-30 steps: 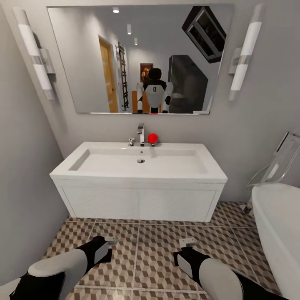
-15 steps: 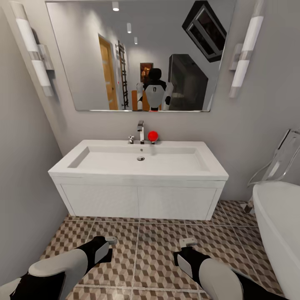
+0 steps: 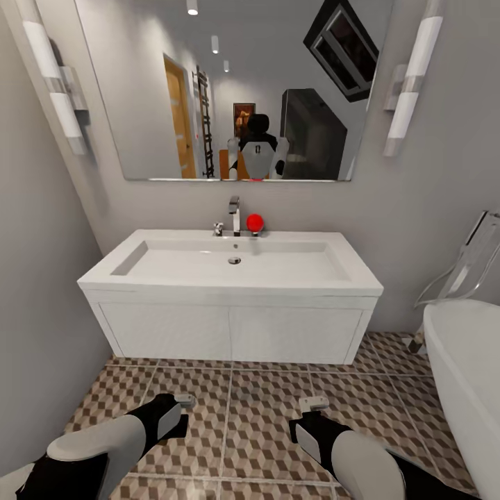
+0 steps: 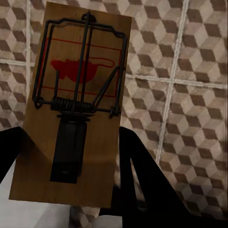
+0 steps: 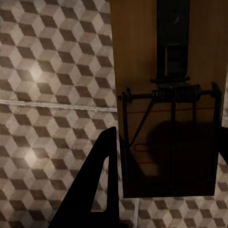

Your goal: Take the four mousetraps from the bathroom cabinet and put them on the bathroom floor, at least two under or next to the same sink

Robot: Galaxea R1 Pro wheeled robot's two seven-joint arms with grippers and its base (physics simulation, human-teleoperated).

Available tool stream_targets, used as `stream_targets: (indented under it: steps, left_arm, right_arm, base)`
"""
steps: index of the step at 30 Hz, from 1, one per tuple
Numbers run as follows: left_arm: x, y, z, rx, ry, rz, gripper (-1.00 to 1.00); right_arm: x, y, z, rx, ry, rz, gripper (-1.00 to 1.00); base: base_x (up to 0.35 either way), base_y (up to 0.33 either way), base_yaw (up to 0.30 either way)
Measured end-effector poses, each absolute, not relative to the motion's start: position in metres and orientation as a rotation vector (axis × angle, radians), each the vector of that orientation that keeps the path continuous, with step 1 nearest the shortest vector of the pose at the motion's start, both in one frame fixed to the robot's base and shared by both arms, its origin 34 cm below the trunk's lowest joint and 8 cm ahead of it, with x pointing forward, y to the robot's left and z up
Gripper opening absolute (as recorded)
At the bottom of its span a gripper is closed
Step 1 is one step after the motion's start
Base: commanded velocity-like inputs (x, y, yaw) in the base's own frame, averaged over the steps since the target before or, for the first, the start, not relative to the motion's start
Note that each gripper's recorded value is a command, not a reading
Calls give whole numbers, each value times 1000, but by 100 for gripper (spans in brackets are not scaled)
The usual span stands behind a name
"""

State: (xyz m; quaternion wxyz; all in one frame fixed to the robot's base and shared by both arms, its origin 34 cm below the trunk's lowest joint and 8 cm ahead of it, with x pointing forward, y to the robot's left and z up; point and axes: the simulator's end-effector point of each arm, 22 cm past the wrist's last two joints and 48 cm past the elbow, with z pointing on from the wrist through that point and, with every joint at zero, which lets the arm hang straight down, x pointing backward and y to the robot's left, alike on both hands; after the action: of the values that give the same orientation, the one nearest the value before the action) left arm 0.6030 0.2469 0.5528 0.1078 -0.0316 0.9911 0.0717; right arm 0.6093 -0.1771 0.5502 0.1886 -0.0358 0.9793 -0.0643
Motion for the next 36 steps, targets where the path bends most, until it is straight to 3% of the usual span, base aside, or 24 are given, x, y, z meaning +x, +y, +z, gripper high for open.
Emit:
stream_targets:
  steps: [15,36]
  left_arm:
    - [602,235,525,-81,2923,112,-100]
    - [597,233,485,-86,2931,102,-100]
  right_arm:
    - [608,-177,524,-100,2753,-182,-100]
    - [598,-193,485,-85,2757,-293,-100]
  base:
    - [264,-43,0]
    - [10,-4,0]
